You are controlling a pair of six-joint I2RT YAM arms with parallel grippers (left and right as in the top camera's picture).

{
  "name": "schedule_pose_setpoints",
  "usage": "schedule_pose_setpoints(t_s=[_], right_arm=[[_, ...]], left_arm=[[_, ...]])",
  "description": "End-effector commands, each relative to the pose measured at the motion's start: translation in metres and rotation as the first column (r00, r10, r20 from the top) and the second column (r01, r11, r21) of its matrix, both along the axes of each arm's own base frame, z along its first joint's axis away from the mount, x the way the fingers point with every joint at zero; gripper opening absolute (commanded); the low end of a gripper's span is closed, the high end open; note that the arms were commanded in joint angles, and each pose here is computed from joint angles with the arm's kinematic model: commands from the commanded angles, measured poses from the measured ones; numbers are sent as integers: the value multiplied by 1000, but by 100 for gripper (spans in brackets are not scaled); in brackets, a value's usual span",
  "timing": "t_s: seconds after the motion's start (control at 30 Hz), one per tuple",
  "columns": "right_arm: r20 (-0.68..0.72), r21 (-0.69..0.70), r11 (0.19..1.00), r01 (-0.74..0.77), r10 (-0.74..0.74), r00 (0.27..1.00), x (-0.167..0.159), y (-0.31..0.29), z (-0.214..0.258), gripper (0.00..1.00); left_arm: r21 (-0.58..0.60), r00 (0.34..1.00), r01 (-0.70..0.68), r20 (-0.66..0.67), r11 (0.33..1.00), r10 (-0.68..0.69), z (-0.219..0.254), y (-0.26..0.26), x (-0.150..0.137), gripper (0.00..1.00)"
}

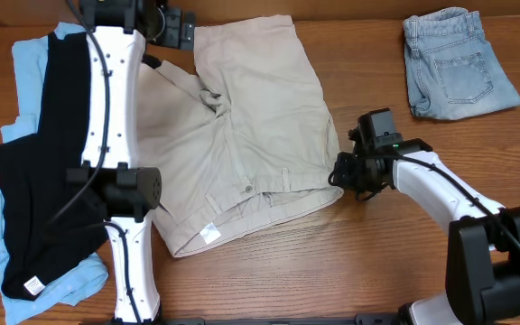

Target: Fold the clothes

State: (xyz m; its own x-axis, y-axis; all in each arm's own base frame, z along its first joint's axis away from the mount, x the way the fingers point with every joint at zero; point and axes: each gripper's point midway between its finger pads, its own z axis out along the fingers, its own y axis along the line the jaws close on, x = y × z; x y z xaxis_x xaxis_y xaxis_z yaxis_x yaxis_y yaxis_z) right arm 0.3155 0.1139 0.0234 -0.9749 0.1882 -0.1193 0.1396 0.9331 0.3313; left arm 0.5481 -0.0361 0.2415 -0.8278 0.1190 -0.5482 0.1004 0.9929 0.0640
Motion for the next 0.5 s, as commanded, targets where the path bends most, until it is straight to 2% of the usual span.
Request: schedule_pose_setpoints(t_s=[0.0,0.1,0.23,0.47], right_arm=[[-19,-36,999,28,-29,999,-2,-9,-6,4],[-22,-102,993,58,-61,998,1,-34,-4,4],[27,-138,987,85,-82,996,27,-77,23,4],[284,-161,978,135,-85,955,94,-160,114,4]], left_arm=[[-12,1000,0,30,1000,0,22,0,-9,100],[-5,1000,7,8,1000,-7,19,0,-13,100],[9,1000,26,-2,1000,-26,17,1,-16,100],[10,999,28,-25,1000,-28,13,1,-19,100]])
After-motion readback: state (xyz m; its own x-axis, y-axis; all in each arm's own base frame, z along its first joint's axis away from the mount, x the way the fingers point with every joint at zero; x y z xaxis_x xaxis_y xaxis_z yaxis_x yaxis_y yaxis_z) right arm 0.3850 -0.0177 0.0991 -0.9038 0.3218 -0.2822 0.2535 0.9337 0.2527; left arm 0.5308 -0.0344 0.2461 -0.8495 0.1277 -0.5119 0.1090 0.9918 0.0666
